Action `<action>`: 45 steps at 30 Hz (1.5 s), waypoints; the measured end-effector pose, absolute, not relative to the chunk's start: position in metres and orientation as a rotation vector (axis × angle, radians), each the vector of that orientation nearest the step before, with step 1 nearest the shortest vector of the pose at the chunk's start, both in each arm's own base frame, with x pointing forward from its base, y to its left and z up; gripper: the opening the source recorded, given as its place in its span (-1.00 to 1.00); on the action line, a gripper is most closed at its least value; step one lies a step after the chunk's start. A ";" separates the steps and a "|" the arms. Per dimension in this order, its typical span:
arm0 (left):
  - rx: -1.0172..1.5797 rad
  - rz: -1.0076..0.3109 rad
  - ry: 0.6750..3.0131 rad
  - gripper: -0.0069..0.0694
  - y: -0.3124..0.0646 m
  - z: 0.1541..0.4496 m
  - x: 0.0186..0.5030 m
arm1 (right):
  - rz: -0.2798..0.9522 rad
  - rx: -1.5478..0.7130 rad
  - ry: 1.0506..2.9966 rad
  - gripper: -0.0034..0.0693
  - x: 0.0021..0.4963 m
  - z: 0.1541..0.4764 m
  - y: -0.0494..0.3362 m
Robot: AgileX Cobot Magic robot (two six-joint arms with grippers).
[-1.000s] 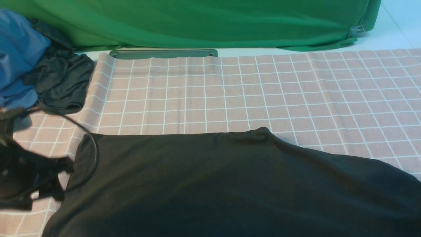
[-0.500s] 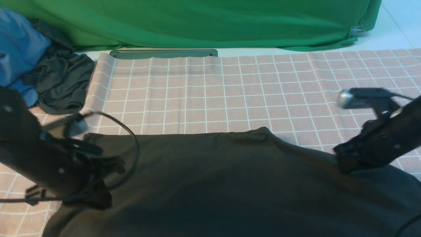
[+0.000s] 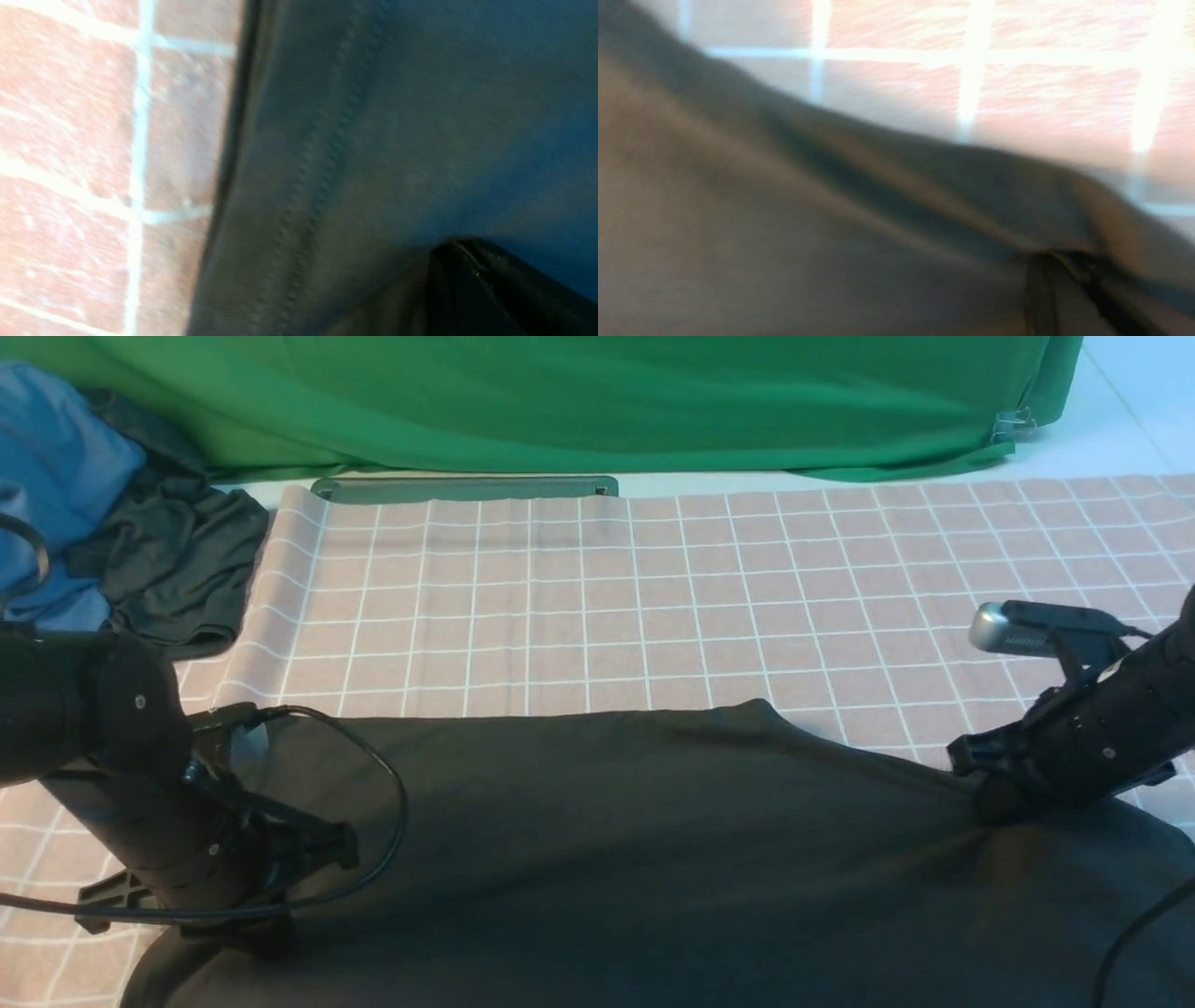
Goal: Fold a long-sleeved shirt over a pink coffee tablecloth.
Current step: 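Pull the folded dark garment lengthwise by its ends to straighten it flat on the table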
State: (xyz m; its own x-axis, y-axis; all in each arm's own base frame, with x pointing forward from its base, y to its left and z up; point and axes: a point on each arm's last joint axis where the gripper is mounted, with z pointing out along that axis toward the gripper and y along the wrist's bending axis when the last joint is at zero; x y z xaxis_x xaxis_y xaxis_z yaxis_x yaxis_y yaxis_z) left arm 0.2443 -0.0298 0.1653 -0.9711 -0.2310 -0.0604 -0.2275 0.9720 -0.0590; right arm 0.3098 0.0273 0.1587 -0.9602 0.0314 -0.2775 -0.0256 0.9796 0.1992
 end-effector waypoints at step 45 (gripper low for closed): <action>-0.251 -0.217 2.465 -0.79 -0.015 0.321 0.119 | -0.133 0.182 3.105 0.73 0.264 0.154 -0.032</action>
